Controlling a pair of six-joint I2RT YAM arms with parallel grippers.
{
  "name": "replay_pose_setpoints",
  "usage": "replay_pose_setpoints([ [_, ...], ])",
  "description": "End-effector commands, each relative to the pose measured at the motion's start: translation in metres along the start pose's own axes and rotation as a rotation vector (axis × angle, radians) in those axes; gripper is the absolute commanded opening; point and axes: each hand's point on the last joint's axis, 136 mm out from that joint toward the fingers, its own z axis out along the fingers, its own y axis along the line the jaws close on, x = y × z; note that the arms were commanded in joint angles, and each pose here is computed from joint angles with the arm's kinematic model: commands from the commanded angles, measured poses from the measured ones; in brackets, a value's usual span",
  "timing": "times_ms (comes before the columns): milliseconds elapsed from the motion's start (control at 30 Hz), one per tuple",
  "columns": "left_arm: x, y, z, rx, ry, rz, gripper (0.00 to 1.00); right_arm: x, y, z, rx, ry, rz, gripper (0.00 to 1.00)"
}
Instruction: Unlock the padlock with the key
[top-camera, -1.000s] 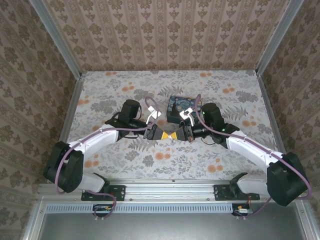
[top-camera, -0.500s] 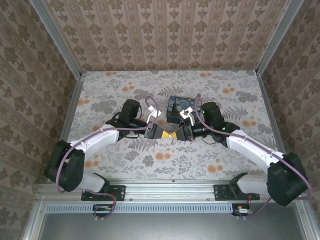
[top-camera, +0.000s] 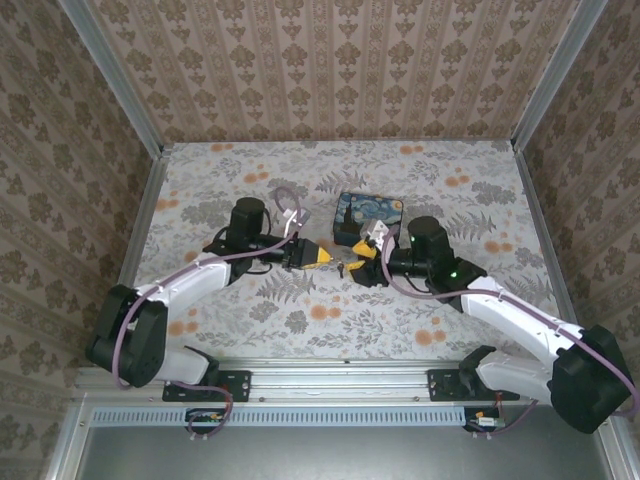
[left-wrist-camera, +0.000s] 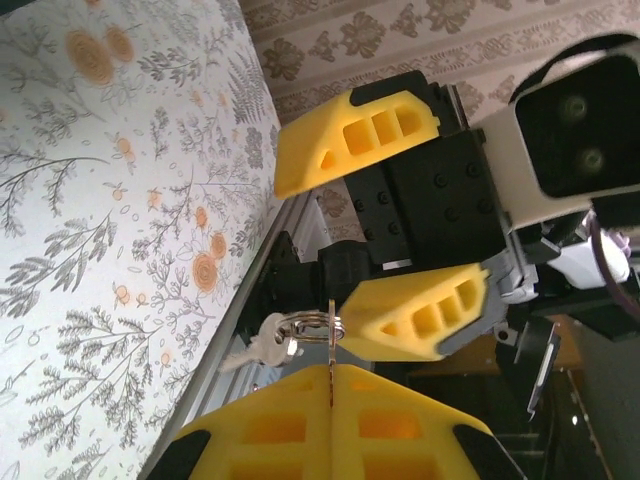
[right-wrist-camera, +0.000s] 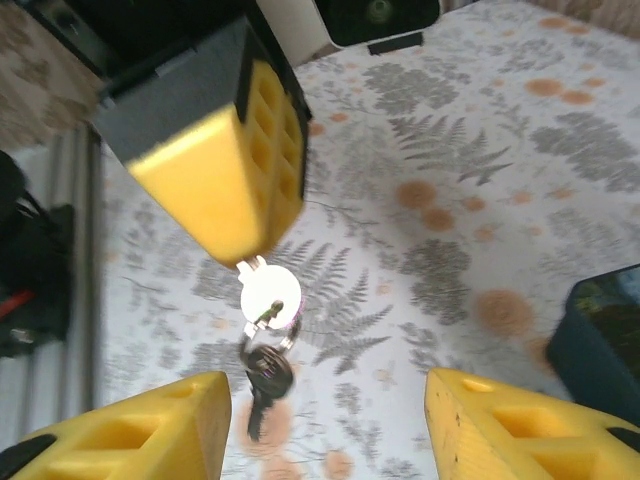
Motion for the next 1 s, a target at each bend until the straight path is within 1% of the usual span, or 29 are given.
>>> replay_pose_setpoints([
  [0,-0.006,-0.008,-0.007,-0.025,-0.033,-0.059,0.00,-0.030,-0.012,0.001,0.147,-0.083,-0.245,0.53],
  [100,-0.007,-0.004,-0.008,-0.037,-0.040,-0.099,0.00,-0.027,-0.005,0.011,0.186,-0.050,-0.344,0.53],
  [200,-0.009,-0.001,-0.009,-0.058,-0.052,-0.115,0.00,-0.028,-0.003,0.017,0.243,-0.047,-0.428,0.52],
  [333,-0.014,0.002,-0.009,-0.073,-0.070,-0.141,0.00,-0.029,0.001,0.019,0.273,-0.038,-0.495,0.51],
  [400,-0.016,0.000,-0.009,-0.070,-0.076,-0.140,0.00,-0.028,0.002,0.020,0.277,-0.030,-0.510,0.48],
  [500,-0.016,0.001,-0.009,-0.072,-0.079,-0.138,0.00,-0.026,0.005,0.022,0.266,-0.027,-0.511,0.34],
  [533,-0.016,0.003,-0.009,-0.072,-0.079,-0.142,0.00,-0.025,0.007,0.024,0.261,-0.027,-0.509,0.32],
  [833,-0.017,0.003,-0.010,-0.060,-0.092,-0.140,0.00,-0.015,0.013,0.037,0.242,0.003,-0.518,0.34],
  [867,-0.017,0.003,-0.010,-0.059,-0.093,-0.140,0.00,-0.013,0.012,0.038,0.247,0.010,-0.524,0.33],
  [967,-0.015,0.003,-0.010,-0.059,-0.090,-0.140,0.00,-0.015,0.007,0.038,0.287,0.005,-0.539,0.27],
])
